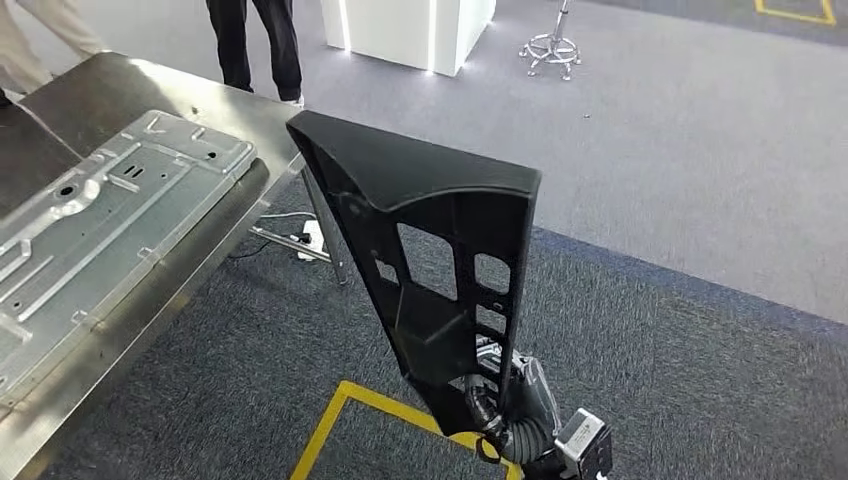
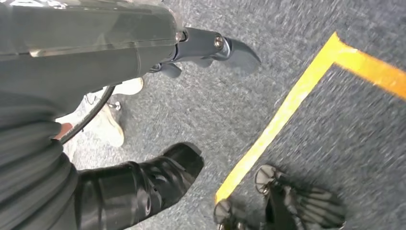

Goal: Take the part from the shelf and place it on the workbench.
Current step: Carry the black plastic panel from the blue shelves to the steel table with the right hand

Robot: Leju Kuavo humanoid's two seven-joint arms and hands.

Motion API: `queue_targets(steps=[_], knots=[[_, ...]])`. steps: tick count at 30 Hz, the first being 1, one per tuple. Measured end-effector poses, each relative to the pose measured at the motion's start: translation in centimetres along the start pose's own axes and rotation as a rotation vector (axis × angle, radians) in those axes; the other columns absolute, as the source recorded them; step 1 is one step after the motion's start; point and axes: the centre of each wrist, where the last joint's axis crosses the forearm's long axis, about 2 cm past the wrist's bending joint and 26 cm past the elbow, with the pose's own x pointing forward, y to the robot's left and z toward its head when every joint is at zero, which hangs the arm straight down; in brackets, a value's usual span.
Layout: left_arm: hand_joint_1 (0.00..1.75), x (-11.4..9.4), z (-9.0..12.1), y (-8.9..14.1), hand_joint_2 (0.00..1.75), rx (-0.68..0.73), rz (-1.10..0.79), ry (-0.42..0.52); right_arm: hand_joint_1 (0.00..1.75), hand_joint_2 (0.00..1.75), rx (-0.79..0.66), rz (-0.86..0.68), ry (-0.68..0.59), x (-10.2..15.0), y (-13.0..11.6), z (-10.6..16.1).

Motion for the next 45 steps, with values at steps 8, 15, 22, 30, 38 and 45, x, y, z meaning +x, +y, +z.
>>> queue_targets(steps=[8,15,22,30,38,45], knots=[[0.00,-0.12,0.08,-0.24,1.75,-0.007,-0.009,-0.009,1.75,1.75,-0.004,0.002,0.016,0.01,-0.12,0.66],[0.00,0.27,0.08,-0.67,1.75,-0.015,-0.008,-0.019,1.75,1.75,-0.005,0.002,0.002,0.30,-0.10,0.49],[0.00,-0.10,0.18,-0.70,1.75,-0.015,-0.009,-0.012,1.75,1.75,-0.006,0.001,0.004,0.30,-0.07,0.58],[0.00,0.00,0.18,-0.80,1.75,-0.016,-0.012,-0.015,1.75,1.75,-0.006,0.004,-0.001,0.37,-0.14,0.47],[0.00,0.33,0.07,-0.68,1.75,-0.010,-0.021,-0.028,1.75,1.75,-0.004,0.076,0.010,0.36,-0.23,0.62],[0.00,0.50,0.00,-0.55,1.75,-0.005,-0.031,-0.034,1.75,1.75,-0.010,0.103,0.001,0.56,-0.28,0.48]])
